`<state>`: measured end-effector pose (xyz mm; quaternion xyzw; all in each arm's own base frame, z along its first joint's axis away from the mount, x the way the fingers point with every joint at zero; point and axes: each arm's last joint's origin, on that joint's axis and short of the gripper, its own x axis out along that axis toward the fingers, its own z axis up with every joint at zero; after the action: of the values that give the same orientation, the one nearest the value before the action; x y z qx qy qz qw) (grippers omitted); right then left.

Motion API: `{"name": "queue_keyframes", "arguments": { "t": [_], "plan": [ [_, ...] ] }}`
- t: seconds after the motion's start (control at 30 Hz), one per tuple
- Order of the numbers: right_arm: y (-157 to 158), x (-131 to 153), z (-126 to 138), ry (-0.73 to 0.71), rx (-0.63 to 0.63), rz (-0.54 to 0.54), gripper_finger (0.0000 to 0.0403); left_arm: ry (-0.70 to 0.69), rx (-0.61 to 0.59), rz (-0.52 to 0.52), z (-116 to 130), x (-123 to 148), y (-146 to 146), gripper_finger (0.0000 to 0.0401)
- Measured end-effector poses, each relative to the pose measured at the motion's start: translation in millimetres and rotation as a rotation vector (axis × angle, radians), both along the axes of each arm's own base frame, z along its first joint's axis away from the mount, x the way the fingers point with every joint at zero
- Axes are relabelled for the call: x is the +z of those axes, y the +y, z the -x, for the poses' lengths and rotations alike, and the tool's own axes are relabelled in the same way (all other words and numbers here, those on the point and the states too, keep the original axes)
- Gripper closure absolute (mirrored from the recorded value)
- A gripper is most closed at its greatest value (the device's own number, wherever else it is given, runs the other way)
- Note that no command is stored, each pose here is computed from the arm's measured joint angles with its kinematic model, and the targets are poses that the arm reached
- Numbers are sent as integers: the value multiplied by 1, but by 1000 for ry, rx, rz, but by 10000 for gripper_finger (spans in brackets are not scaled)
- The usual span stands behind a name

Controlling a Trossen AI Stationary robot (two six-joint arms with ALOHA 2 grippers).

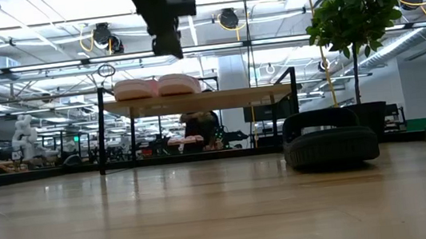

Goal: Pick and place slides into the shelf
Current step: Put the top black slide on the shelf

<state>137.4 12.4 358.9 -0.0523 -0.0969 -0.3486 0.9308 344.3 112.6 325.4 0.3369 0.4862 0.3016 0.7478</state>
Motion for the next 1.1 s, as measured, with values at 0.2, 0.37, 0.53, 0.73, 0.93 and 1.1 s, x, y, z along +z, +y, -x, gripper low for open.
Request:
{"name": "queue_keyframes", "arguments": {
  "t": [0.2, 0.37, 0.53, 0.73, 0.93, 1.1],
  "plan": [
    [0, 0, 0, -20, 9, -23, 193, -53, -35, 23, 7, 13, -38, 313],
    [3, -2, -3, -24, 106, -22, 193, -185, -70, 94, 24, 33, -81, 313],
    [10, -14, -15, 38, 297, -47, 193, -400, -72, 245, 56, 60, -119, 313],
    [21, -37, -37, 137, 527, -221, 193, -555, -67, 448, 96, 79, -152, 313],
    [36, -65, -61, 291, 760, -421, 193, -629, -73, 624, 110, 81, -178, 313],
    [55, -90, -70, 471, 863, -565, 193, -615, -65, 700, 106, 72, -200, 313]
  ]
}}
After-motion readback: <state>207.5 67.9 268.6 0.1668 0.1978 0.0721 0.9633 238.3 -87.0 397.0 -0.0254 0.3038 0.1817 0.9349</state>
